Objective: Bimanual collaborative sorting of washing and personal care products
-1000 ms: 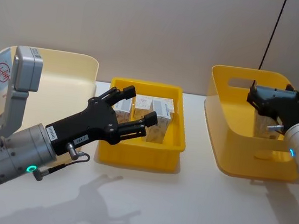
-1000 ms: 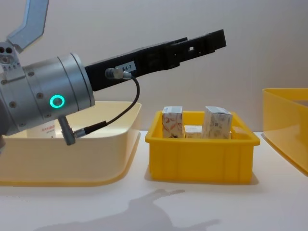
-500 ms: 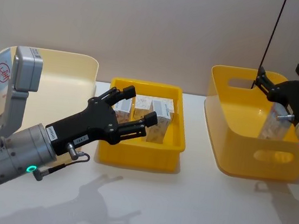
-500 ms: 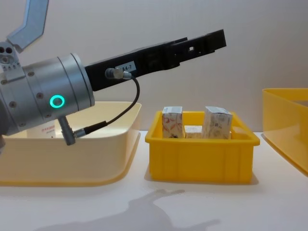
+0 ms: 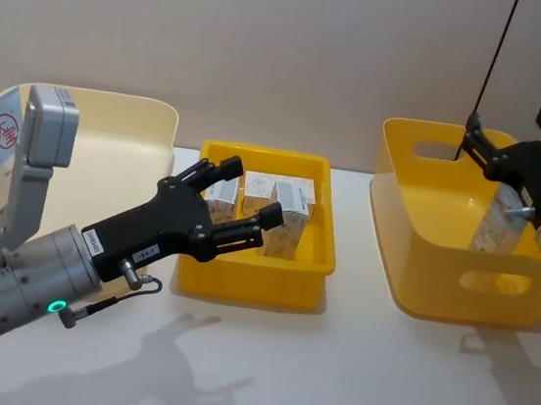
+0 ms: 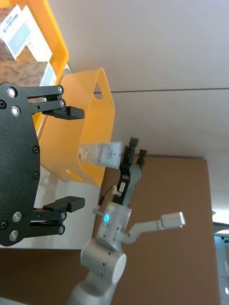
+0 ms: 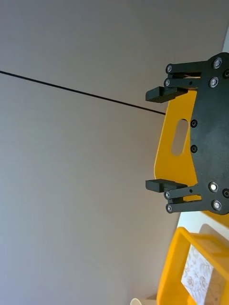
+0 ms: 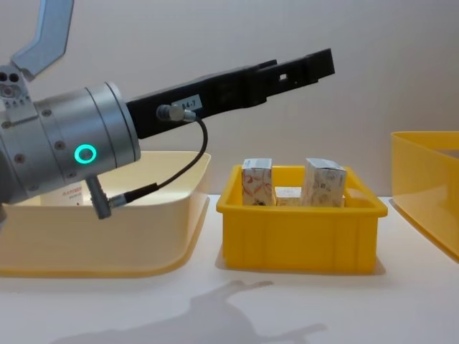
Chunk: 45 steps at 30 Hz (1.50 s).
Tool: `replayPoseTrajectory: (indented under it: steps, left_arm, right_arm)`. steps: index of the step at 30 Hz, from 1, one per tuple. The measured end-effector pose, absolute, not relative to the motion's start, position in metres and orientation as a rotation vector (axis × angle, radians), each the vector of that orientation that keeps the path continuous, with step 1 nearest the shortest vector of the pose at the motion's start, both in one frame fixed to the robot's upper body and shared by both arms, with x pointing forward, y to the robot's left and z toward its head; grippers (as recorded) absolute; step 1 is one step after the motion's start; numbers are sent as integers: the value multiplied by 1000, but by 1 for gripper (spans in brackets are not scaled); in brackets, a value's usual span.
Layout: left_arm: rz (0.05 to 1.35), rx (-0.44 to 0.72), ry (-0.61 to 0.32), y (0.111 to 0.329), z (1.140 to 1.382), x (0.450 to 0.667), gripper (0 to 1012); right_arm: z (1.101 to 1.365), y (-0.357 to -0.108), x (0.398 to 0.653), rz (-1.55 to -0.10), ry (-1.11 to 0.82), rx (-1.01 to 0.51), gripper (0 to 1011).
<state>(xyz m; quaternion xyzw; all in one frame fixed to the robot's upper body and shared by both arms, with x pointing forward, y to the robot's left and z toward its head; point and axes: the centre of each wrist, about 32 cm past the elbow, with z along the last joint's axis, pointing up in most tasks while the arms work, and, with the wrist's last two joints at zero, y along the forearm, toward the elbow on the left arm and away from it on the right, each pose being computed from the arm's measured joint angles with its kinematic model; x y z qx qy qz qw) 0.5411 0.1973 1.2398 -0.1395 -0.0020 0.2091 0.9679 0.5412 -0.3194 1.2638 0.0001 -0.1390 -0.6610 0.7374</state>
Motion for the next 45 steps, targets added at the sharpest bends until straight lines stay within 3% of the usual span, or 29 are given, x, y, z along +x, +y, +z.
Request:
replayPoseTrajectory:
  steps: [26,45]
  left_arm:
    - [737,-108,-83,198,1224,520,1002]
    - [977,4,-185,198,1212,503,1002]
  right_arm:
    - [1210,-265,481,-1302,-165,8,1001]
    - [1189,-237,444,-1230,-75,27,1001]
